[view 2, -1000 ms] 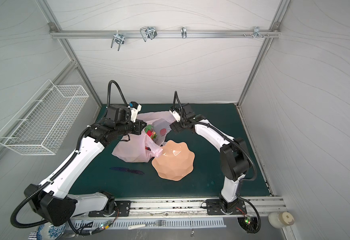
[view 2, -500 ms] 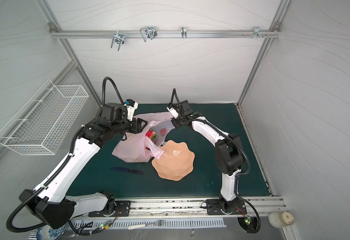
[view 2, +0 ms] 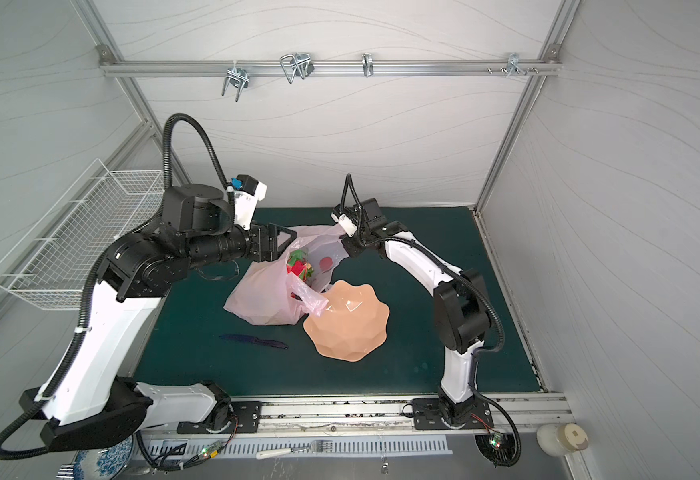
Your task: Place the fruits into the plastic bag
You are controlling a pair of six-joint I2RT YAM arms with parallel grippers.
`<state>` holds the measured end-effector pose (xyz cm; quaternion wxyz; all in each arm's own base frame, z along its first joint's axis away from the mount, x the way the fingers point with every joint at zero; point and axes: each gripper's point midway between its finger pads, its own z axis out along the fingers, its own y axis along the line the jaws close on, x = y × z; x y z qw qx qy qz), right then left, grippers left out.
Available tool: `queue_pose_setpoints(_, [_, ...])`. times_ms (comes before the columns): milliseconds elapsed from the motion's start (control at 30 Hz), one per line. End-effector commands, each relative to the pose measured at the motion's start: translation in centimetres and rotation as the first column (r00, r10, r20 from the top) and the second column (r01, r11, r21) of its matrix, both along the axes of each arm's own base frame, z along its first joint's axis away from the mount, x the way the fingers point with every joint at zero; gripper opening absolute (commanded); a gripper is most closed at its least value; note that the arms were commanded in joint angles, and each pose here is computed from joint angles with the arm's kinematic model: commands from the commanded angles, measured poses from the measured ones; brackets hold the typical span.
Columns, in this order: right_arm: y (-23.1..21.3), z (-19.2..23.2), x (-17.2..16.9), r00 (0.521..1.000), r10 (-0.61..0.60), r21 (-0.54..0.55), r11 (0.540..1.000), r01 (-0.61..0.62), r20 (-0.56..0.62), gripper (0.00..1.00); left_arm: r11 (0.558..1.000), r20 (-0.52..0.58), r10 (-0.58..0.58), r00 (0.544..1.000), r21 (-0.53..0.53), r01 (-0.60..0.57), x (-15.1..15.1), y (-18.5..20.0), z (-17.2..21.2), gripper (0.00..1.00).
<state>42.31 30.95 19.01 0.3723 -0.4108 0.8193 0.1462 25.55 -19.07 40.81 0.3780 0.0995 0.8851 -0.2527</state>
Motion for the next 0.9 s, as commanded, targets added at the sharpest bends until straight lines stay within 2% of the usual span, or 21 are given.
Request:
queue_pose_setpoints(0, [-0.4,2.0,-0.6,1.0,0.01,0.016,1.0,-0.011,0.01,0.0,0.987,-0.353,0.126,0.927,-0.053,-0.155,-3.6,0.0,-5.7,0.73])
queue_pose_setpoints(67, [-0.6,1.9,-0.6,1.0,0.008,0.014,1.0,-0.008,0.005,0.0,0.968,-0.463,0.172,0.87,-0.085,-0.236,-5.0,-0.5,-8.0,0.72])
queue_pose_setpoints(200, [-0.6,1.6,-0.8,1.0,0.009,0.011,1.0,-0.009,-0.01,0.0,0.941,-0.54,0.201,0.817,-0.126,-0.315,-6.4,-2.5,-10.5,0.74])
queue_pose_setpoints(333, [-0.5,1.6,-1.0,1.0,0.012,0.02,1.0,-0.012,-0.021,0.0,0.915,-0.607,0.257,0.752,-0.098,-0.392,-6.3,-3.7,-14.2,0.75])
queue_pose_setpoints(500, [-0.4,1.8,-1.1,1.0,0.01,0.033,0.999,-0.009,-0.028,0.0,0.884,-0.604,0.331,0.725,-0.071,-0.463,-4.8,-4.2,-16.1,0.78])
queue_pose_setpoints(700, [0.0,1.8,-1.2,0.999,0.009,0.057,0.998,-0.006,-0.047,0.0,0.861,-0.627,0.35,0.696,-0.078,-0.502,-3.4,-6.1,-18.6,0.78])
queue_pose_setpoints(867, [-0.1,1.6,-1.5,0.998,0.006,0.062,0.998,-0.003,-0.06,0.0,0.85,-0.65,0.38,0.659,-0.036,-0.526,-3.1,-6.5,-20.5,0.76])
